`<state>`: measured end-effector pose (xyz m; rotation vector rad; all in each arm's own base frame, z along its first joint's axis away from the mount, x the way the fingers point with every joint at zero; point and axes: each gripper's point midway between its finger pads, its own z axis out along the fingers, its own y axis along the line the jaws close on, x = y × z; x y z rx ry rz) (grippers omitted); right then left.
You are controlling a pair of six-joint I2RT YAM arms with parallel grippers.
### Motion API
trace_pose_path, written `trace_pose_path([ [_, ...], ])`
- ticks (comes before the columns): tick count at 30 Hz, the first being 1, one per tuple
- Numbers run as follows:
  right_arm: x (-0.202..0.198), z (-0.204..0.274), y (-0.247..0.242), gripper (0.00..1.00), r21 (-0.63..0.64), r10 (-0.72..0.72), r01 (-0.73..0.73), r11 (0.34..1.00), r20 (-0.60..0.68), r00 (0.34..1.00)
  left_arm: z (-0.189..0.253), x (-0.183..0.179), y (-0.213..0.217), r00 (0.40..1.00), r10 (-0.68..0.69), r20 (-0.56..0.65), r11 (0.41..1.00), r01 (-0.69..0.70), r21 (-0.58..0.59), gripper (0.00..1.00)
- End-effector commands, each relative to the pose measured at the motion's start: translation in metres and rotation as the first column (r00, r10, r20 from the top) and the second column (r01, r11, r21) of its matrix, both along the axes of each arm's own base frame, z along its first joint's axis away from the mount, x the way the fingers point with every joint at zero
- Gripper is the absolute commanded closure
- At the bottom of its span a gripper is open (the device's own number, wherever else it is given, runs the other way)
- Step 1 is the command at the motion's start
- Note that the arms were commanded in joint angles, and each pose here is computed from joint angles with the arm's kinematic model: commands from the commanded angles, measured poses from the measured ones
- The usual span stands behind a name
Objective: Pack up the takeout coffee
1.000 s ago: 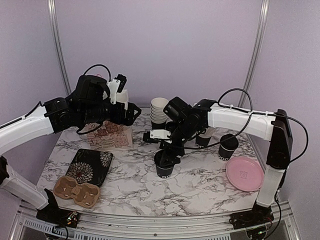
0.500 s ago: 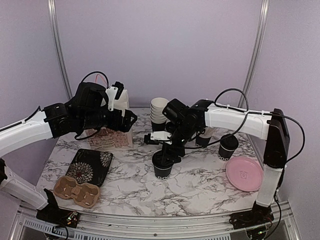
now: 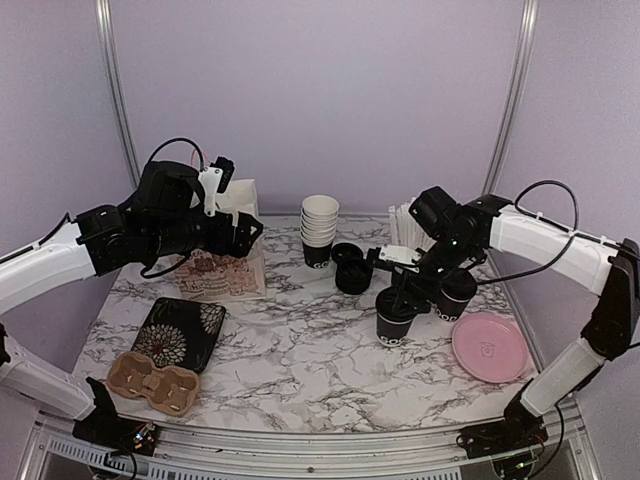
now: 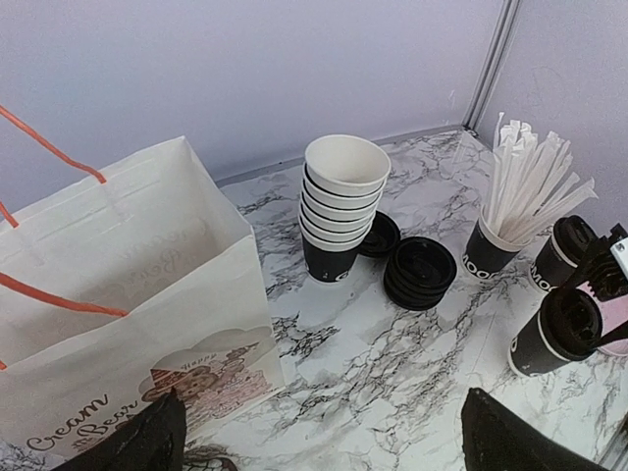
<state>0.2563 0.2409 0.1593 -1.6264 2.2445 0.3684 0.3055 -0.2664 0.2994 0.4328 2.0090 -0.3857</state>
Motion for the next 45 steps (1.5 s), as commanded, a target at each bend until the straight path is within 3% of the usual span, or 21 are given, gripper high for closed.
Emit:
trace_pose_path([
  [1,0.015,-0.001,-0.05,0.39,-0.027,-0.142,0.142,0.989,0.029,0.989,0.009,0.002,0.013,0.999,0.035,0.023,0.999,-0.036,0.016,0.01],
  [7,0.042,-0.003,-0.098,0.39,-0.011,-0.328,0.33,0.944,0.076,0.942,0.014,0.008,0.017,0.998,0.054,0.015,0.998,-0.055,0.036,0.01],
  [12,0.047,-0.016,-0.108,0.36,-0.018,-0.375,0.376,0.926,0.049,0.926,0.028,0.02,0.029,0.993,0.117,0.0,0.99,-0.116,0.078,0.01],
  [21,0.036,0.012,-0.095,0.18,0.075,-0.363,0.361,0.93,0.016,0.932,0.096,0.032,0.059,0.977,0.187,0.102,0.974,-0.198,0.109,0.02],
  [25,0.031,0.039,-0.087,0.02,0.153,-0.367,0.362,0.919,0.001,0.93,0.113,0.042,0.094,0.949,0.289,0.127,0.941,-0.306,0.144,0.02],
  [32,0.009,0.082,-0.07,0.02,0.281,-0.264,0.251,0.926,0.01,0.965,0.109,0.062,0.161,0.908,0.415,0.059,0.884,-0.418,0.208,0.07],
  [40,-0.01,0.101,-0.055,0.07,0.374,-0.135,0.119,0.92,0.016,0.991,0.076,0.088,0.192,0.943,0.321,-0.087,0.932,-0.299,0.205,0.21],
  [45,-0.008,0.105,-0.052,0.09,0.381,-0.103,0.079,0.921,0.043,0.994,0.047,0.11,0.201,0.939,0.284,-0.197,0.955,-0.258,0.145,0.25],
])
